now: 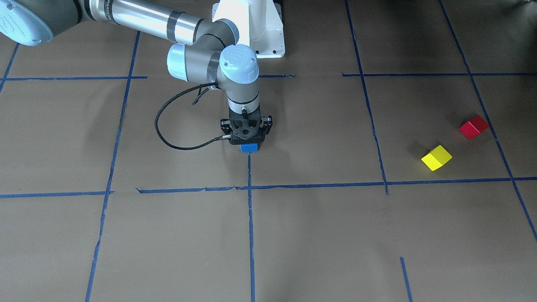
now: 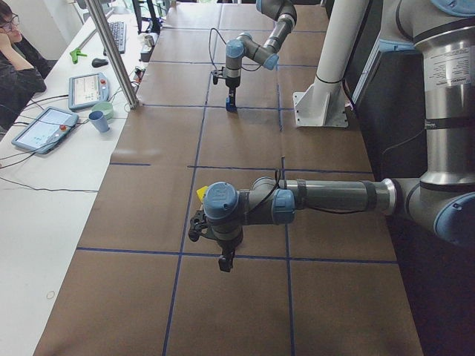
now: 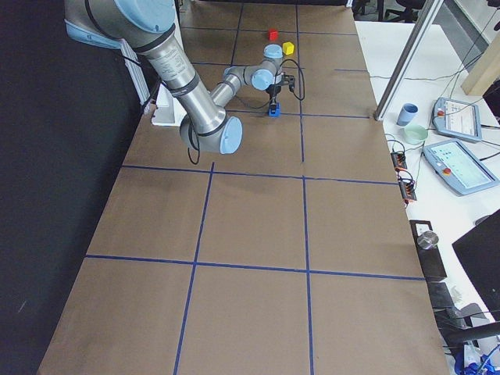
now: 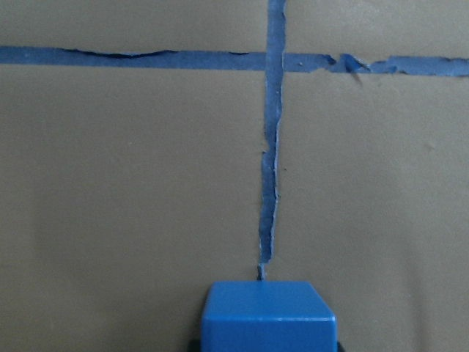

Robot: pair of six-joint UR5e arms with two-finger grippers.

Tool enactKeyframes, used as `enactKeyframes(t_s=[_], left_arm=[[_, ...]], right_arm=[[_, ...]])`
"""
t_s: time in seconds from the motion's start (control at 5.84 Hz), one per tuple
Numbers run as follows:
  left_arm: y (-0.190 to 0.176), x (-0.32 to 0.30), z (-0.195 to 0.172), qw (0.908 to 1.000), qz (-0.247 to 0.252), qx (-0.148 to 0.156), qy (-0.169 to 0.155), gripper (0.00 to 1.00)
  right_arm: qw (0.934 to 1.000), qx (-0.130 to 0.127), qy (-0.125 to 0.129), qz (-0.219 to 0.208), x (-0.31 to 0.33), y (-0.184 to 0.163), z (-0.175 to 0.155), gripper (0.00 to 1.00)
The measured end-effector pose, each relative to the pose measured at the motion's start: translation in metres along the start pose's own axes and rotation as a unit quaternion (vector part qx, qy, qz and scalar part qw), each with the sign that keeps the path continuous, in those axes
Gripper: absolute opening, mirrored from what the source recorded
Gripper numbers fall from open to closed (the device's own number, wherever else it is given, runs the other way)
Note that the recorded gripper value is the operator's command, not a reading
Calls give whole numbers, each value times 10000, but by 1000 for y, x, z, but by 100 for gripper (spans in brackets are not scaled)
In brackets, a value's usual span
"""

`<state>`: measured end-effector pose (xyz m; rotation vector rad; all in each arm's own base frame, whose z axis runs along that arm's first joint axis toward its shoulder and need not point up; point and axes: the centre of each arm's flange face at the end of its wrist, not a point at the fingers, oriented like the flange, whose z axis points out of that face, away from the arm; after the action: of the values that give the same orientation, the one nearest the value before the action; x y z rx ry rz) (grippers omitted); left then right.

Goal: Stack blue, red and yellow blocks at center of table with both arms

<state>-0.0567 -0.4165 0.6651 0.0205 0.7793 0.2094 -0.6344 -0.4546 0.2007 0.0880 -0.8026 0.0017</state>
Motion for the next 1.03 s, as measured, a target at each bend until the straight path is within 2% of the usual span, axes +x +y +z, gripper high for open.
enactKeyframes(t_s=[0.34,0.51,0.68,1.03], left_arm=[[0,-1,1,10000,-5,-5,1,100],[0,-1,1,10000,-5,-8,-1,100],[-1,1,-1,10000,23,6,-12,100],[-11,8,-9,9998,150,113,-46,100]], right_arm=[[9999,102,-33,2,-2,-1,-6,99],[9997,211,-147,21,-1,-12,-26,99],[9993,293,-226,74,10,-33,-53,99],[9995,153,-280,-2,77,-101,-100,99]])
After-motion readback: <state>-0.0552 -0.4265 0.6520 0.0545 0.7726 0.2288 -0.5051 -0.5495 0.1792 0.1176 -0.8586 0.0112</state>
